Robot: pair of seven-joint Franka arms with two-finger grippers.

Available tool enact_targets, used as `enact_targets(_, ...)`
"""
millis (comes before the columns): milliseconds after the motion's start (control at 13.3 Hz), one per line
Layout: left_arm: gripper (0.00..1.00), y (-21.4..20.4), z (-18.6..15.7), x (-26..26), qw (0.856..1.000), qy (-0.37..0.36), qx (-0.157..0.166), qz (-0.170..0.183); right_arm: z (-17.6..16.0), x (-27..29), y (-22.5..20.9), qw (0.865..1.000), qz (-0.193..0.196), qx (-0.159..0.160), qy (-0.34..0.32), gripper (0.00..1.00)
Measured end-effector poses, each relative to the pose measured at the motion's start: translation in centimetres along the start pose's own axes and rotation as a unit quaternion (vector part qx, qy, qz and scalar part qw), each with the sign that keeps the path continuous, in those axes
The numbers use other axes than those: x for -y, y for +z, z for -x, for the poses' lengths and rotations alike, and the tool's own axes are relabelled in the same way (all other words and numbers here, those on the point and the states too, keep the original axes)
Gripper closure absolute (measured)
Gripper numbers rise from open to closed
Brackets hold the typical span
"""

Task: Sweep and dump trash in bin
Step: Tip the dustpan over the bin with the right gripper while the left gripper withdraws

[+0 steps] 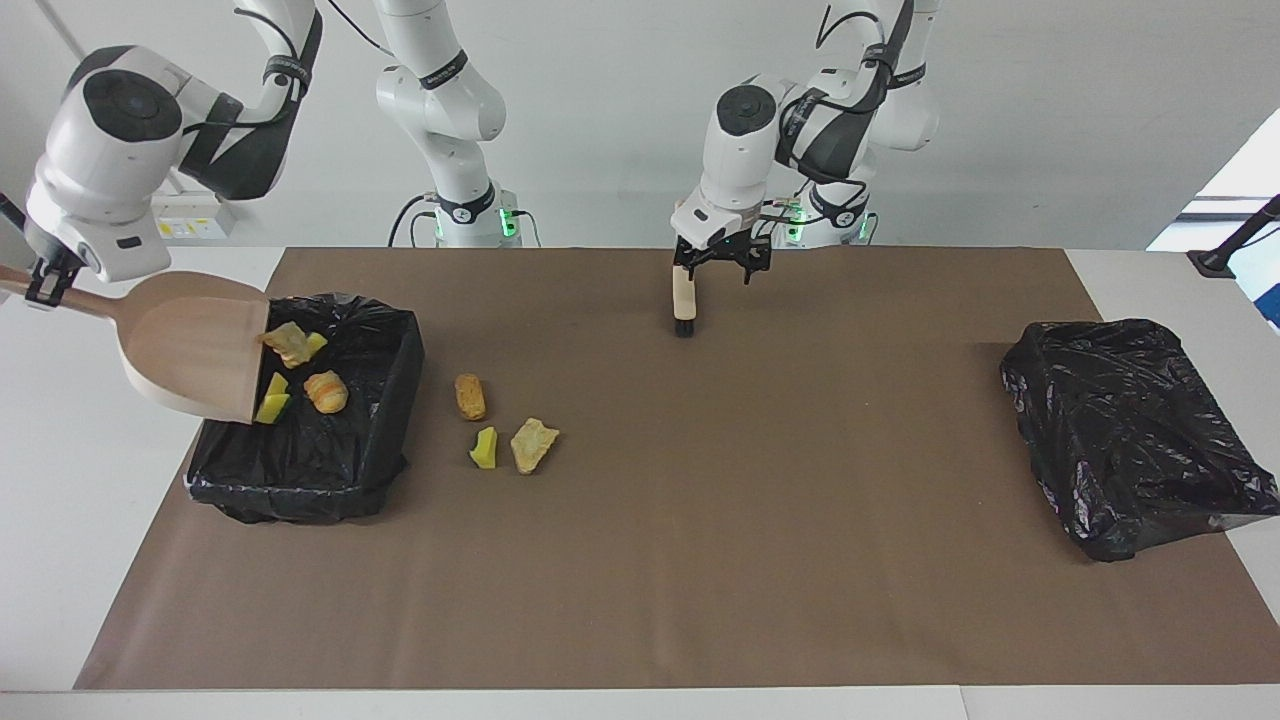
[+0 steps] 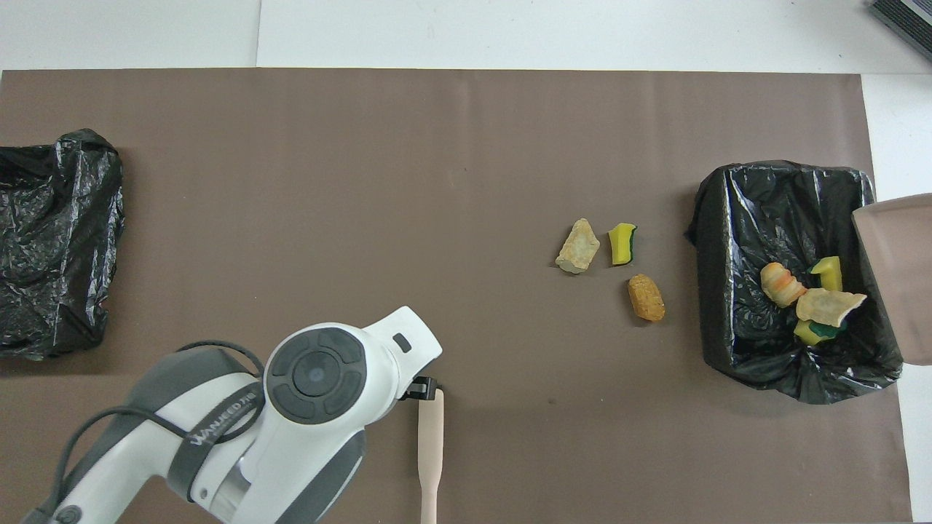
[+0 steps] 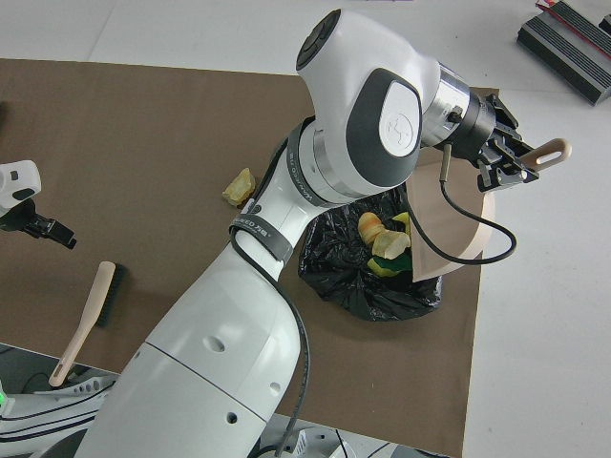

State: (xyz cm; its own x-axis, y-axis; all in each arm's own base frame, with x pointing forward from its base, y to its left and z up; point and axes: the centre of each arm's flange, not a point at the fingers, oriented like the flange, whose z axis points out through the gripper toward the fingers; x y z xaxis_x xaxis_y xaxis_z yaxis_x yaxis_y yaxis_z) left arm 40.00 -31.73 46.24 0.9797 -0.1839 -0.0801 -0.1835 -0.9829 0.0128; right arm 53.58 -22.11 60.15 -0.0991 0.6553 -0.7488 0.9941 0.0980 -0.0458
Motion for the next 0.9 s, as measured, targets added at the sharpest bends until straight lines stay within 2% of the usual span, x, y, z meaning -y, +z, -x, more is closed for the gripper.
enact_targets(225, 0.00, -7.0, -3.0, 4.3, 0.999, 0.023, -0.035, -0.002, 1.1, 1.0, -1.5, 1.000, 0.007, 0.006, 0.001, 0.68)
enact_targets(300, 0.00, -8.7, -3.6, 5.5, 0.999, 0.027, -0.044, -0.004, 0.8, 0.9, -1.3, 1.000, 0.007, -0.003, 0.015, 0.68)
enact_targets(451, 0.00, -11.5, -4.5, 8.6, 0.998, 0.037, -0.046, -0.005, -1.1, 0.3, -1.7, 0.996, 0.004, -0.048, 0.080, 0.68)
enact_targets(676, 0.00, -16.1, -5.3, 13.4, 0.998, 0.045, -0.040, -0.005, -7.6, -2.1, -7.1, 0.978, -0.008, -0.098, 0.182, 0.68)
enact_targets(826, 0.00, -18.3, -5.7, 16.4, 0.999, 0.037, -0.033, -0.004, -13.0, -3.4, -12.1, 0.958, -0.009, -0.135, 0.254, 0.68)
enact_targets(901, 0.00, -19.1, -5.9, 17.7, 0.999, 0.031, -0.032, -0.003, -15.6, -3.9, -14.2, 0.943, -0.014, -0.159, 0.291, 0.68)
